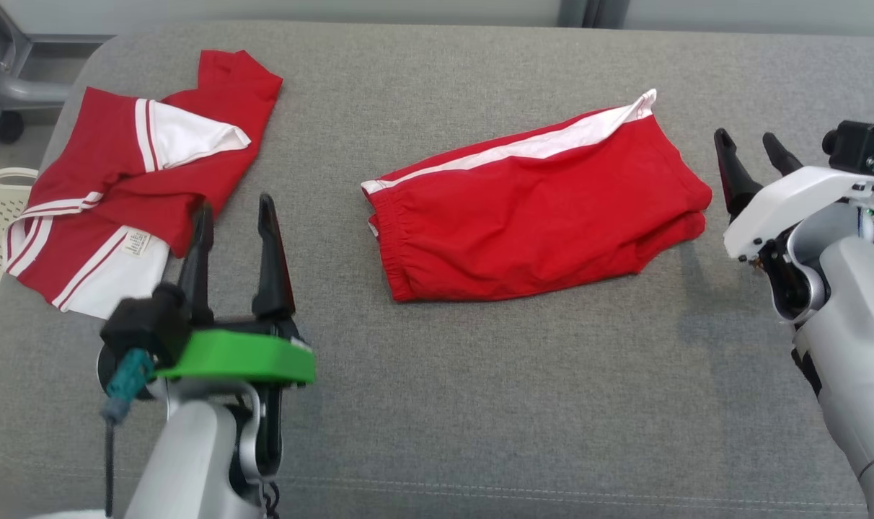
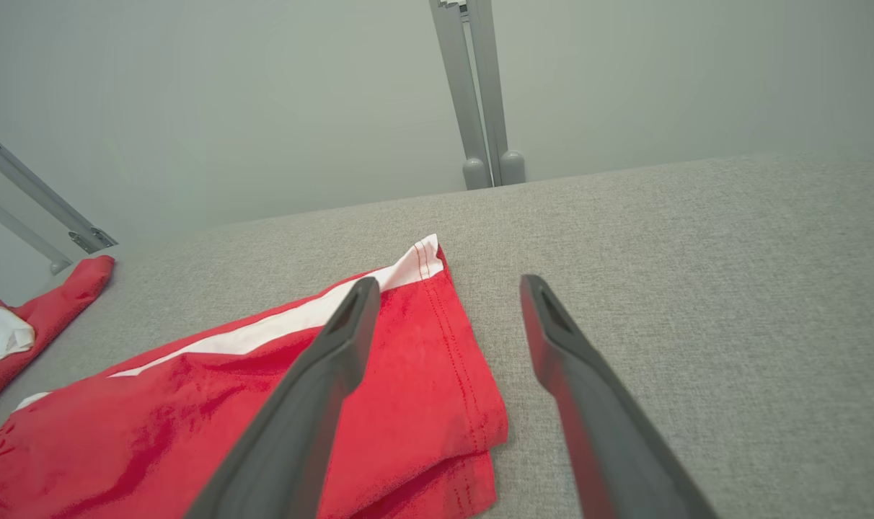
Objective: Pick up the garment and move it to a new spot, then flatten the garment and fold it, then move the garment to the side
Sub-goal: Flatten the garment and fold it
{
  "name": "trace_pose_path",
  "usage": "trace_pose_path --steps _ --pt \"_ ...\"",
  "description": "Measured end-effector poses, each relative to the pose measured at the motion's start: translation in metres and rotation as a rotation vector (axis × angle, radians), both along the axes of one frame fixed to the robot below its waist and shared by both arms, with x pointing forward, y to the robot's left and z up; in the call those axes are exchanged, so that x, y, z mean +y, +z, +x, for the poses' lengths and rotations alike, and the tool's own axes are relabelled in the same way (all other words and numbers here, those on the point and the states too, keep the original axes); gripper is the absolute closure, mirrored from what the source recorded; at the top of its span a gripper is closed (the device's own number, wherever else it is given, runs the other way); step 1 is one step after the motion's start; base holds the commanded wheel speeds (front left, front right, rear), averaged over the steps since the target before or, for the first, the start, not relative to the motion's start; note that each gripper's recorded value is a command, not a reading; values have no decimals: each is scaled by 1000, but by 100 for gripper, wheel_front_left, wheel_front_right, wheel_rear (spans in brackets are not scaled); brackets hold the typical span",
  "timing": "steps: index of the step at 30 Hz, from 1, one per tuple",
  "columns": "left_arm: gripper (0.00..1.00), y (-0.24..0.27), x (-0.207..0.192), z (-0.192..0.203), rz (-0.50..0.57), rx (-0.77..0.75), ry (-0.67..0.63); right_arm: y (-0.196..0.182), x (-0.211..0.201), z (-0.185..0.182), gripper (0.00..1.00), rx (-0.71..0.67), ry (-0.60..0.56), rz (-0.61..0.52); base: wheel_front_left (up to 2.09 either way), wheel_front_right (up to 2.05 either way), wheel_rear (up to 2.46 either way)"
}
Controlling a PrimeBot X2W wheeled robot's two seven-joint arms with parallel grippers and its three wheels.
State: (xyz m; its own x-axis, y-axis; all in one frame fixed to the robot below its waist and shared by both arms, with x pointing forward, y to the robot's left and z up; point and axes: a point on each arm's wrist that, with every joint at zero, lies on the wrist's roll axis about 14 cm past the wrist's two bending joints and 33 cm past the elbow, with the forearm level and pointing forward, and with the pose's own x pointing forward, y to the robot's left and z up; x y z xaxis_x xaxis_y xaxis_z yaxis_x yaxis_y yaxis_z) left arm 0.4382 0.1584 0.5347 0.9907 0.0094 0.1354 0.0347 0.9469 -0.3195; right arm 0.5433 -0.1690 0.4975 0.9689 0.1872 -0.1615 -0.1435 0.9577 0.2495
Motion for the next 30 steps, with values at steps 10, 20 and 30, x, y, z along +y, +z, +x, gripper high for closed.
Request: trace_pose_path --steps 10,20,30 --pt "0 -33 6 -51 149 81 20 -34 -8 -13 0 102 -49 -27 0 0 0" --pt "0 -50 16 -65 190 134 43 -72 -2 -7 0 207 -57 -45 0 0 0" --pt "0 -60 12 -67 189 163 36 -107 19 -12 55 314 -31 -37 0 0 0"
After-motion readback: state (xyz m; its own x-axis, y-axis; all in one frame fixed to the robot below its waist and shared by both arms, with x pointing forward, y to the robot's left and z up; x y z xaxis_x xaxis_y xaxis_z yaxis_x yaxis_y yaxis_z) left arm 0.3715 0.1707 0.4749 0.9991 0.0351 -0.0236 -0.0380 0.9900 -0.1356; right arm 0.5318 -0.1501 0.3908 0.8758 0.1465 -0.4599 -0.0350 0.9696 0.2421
